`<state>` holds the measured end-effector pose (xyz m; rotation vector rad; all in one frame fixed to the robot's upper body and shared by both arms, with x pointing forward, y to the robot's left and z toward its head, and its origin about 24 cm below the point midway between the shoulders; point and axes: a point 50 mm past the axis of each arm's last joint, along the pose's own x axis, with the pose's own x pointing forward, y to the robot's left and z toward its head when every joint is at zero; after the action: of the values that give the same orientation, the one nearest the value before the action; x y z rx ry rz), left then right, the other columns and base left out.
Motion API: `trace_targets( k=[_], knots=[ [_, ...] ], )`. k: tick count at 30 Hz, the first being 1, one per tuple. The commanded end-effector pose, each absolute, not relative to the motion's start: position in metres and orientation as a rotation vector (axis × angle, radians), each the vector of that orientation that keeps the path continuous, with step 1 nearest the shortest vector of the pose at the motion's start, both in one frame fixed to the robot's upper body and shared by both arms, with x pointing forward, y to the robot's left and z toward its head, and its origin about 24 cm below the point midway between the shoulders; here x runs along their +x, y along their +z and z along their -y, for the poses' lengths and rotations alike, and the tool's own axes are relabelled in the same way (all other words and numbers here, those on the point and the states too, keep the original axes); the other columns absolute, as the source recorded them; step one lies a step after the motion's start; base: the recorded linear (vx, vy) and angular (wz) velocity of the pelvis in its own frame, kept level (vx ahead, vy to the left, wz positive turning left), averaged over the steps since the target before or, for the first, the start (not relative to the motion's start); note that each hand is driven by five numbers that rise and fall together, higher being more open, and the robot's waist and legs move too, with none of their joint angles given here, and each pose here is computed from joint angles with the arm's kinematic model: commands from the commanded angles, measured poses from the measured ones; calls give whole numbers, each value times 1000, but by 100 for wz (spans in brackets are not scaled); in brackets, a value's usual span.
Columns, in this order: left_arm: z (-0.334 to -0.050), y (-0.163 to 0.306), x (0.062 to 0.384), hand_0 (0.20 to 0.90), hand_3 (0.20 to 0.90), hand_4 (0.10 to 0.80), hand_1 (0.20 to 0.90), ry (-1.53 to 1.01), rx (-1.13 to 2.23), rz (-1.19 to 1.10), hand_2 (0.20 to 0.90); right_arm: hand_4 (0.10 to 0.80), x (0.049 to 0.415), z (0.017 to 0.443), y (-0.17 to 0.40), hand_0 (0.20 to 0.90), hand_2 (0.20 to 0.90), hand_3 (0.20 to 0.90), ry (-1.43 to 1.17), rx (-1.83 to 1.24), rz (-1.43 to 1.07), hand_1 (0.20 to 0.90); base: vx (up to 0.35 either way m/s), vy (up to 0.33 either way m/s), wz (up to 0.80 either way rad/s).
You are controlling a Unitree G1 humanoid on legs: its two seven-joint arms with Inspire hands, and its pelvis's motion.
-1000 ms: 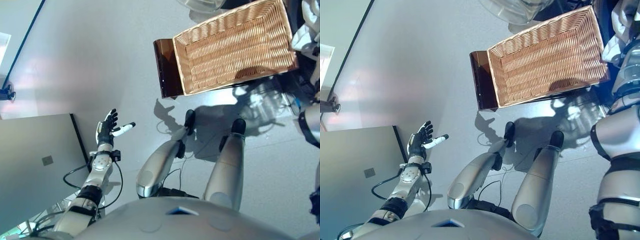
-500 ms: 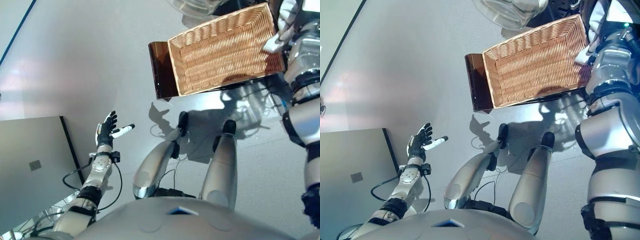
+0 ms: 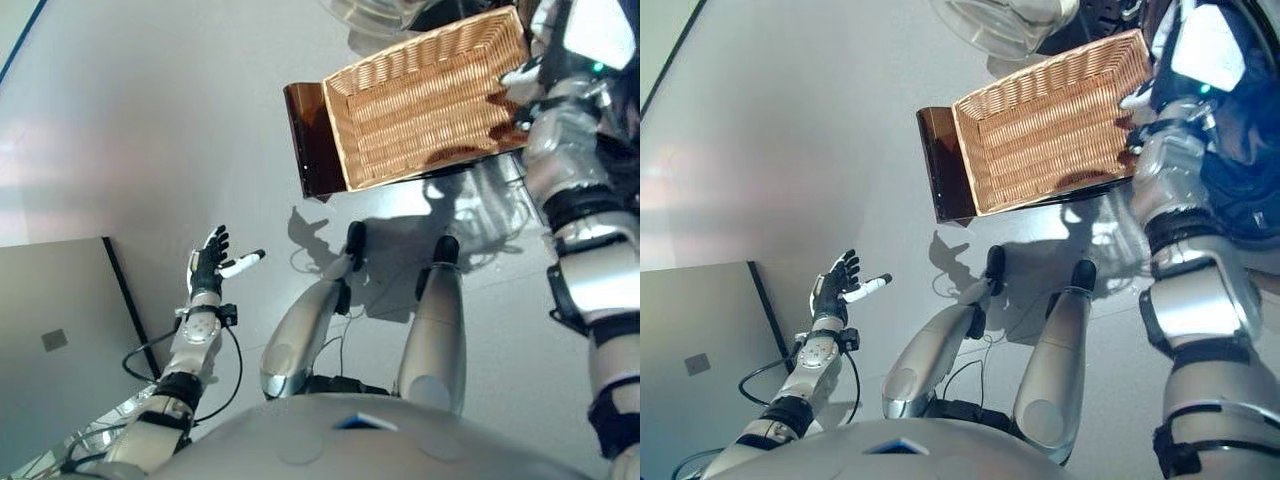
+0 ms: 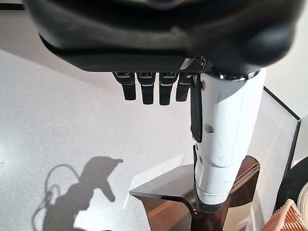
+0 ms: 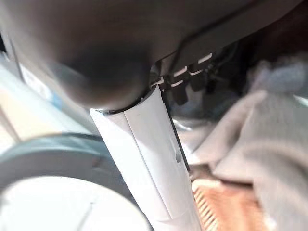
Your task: Pick up the clothes and place them into the washing machine
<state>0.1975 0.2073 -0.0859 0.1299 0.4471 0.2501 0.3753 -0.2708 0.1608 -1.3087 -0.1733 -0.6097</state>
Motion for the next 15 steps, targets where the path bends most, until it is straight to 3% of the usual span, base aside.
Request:
trace_targets(
  k=[1,11,15],
  knots=[
    [-253,-70,202,900,900,800,900,405,223,-384,900,800,370,241,183,900,900,900,-605,-1068,452,900,13,3,-4],
    [-259,-77,188,900,900,800,900,421,251,-443,900,800,337,200,97,900,900,900,-338,-296,277,900,58,4,-4],
    [-262,-86,181,900,900,800,900,432,265,-505,900,800,324,192,61,900,900,900,-329,182,142,900,139,87,-28]
  ],
)
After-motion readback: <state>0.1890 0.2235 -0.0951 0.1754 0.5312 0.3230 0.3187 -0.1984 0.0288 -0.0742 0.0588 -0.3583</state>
